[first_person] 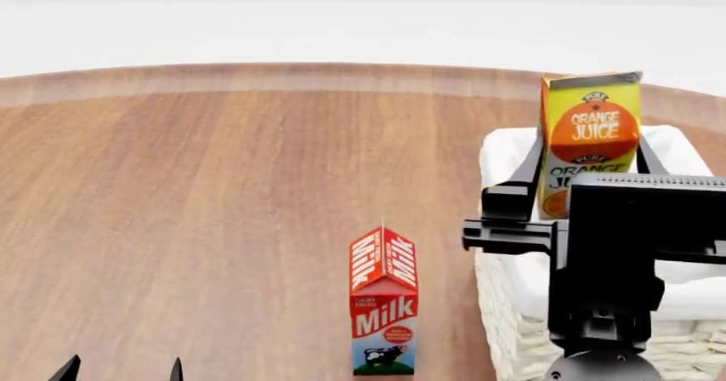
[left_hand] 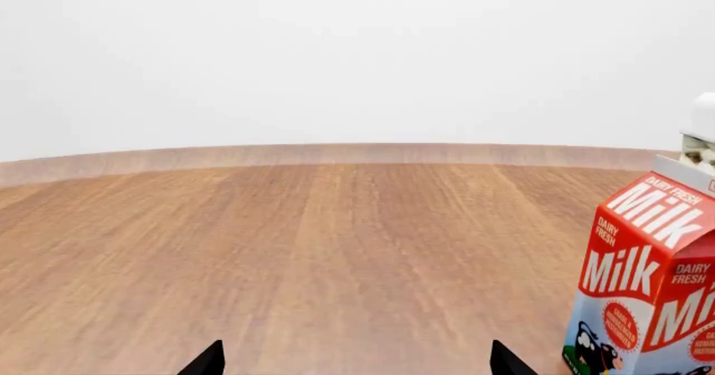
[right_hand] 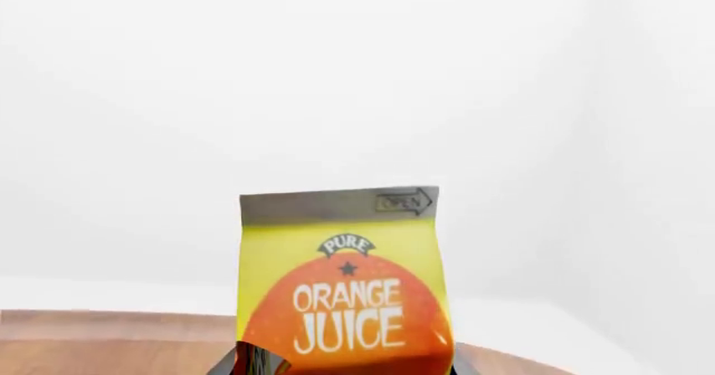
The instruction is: Pick up the orange juice, and put it in the basket.
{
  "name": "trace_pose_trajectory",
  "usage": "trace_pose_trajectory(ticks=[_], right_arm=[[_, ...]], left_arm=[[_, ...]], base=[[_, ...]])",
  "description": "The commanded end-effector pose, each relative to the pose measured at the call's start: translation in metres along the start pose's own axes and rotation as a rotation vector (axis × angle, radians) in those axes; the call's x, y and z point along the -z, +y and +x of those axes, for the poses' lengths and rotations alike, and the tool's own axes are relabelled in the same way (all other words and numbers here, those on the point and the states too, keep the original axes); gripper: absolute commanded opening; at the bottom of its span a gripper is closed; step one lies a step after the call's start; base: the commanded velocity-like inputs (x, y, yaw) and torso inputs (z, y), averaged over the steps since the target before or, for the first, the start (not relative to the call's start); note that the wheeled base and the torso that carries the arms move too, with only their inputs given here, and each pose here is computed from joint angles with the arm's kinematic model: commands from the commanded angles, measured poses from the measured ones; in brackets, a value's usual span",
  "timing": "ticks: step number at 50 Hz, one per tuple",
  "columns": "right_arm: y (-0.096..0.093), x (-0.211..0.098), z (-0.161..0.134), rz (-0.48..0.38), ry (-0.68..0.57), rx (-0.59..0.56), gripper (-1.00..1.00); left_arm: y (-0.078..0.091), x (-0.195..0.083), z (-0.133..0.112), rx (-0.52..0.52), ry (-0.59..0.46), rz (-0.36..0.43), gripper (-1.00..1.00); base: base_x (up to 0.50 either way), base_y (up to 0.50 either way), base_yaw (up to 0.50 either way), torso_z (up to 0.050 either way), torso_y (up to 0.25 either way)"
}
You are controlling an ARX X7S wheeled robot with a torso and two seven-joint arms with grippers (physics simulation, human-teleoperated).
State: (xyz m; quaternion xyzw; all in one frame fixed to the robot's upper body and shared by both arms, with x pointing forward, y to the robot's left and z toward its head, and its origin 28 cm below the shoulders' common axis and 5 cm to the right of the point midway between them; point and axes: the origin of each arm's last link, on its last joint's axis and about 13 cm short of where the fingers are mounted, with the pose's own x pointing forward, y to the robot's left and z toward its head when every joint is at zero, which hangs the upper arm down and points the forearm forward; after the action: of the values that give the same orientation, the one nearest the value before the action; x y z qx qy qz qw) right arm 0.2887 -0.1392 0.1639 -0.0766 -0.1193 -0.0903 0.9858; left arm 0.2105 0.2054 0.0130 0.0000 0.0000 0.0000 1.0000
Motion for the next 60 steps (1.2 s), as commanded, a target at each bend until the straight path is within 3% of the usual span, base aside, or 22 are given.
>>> trace_pose_trajectory(ticks=[1, 22, 32, 60], right_arm=[[-0.003, 0.007, 0.010, -0.027, 0.003, 0.026, -1.00], [-0.006, 0.021, 0.024, -0.037, 0.038, 0.062, -1.00], [-0.008, 0.028, 0.033, 0.008, 0.066, 0.078, -1.00], [-0.004, 0.052, 0.053, -0.028, 0.124, 0.103, -1.00]], left_arm=[[0.000, 0.000, 0.000, 0.000, 0.000, 0.000, 1.00], [0.000, 0.000, 0.000, 0.000, 0.000, 0.000, 1.00], [0.000, 0.000, 0.000, 0.000, 0.000, 0.000, 1.00], [0.000, 0.000, 0.000, 0.000, 0.000, 0.000, 1.00]], base=[[0.00, 0.00, 0.00, 0.010, 0.000], [0.00, 0.00, 0.00, 0.000, 0.001], [0.00, 0.00, 0.00, 0.000, 0.001], [0.00, 0.00, 0.00, 0.000, 0.001]])
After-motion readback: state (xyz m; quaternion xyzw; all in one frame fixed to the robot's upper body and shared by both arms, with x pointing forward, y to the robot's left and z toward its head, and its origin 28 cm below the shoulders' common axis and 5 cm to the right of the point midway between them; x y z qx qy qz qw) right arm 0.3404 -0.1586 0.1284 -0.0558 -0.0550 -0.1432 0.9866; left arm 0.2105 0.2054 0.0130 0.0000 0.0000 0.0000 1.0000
